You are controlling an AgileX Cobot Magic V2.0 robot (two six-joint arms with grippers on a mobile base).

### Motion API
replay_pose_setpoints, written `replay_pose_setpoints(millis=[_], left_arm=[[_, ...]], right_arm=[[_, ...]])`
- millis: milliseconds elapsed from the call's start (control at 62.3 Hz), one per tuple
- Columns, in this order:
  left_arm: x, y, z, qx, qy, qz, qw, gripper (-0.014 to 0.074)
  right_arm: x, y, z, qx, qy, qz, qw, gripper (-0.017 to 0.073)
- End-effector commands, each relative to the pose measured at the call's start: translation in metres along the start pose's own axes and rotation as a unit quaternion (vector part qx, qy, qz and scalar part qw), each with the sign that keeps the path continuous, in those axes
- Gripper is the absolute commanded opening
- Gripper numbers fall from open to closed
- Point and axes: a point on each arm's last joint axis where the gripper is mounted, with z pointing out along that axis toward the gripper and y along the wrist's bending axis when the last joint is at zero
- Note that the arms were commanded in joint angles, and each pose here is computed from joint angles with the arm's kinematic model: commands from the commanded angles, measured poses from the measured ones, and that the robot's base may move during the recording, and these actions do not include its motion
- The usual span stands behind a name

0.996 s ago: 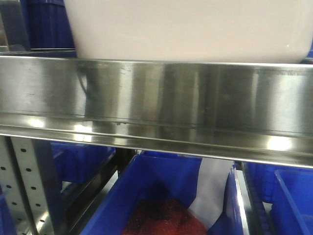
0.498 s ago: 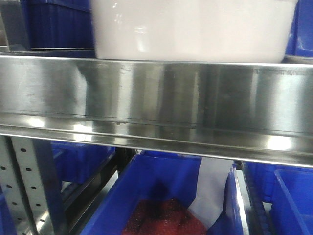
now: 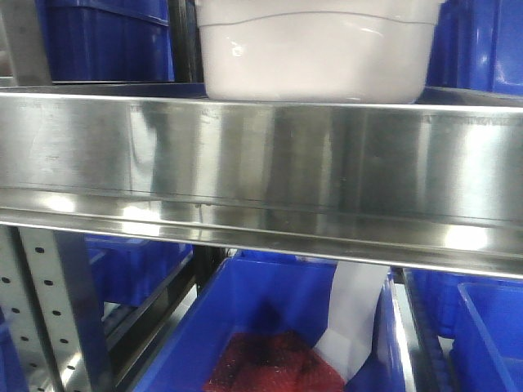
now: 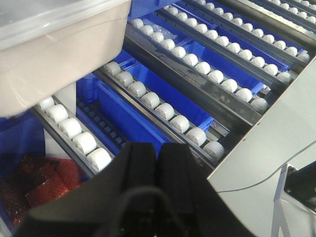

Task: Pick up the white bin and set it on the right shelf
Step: 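Push the bin forward onto the shelf and lower it with both grippers, then open both grippers and pull them back from the bin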

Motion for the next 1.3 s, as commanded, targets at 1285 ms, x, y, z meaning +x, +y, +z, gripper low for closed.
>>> replay_pose_setpoints(millis=[1285], left_arm=[[0.197,-0.056,-0.058,-0.408,-0.17,-0.015,0.897,-0.0118]], right_arm=[[0.147,0.057,-0.133,0.167,-0.193,-0.062,0.965,0.0073]])
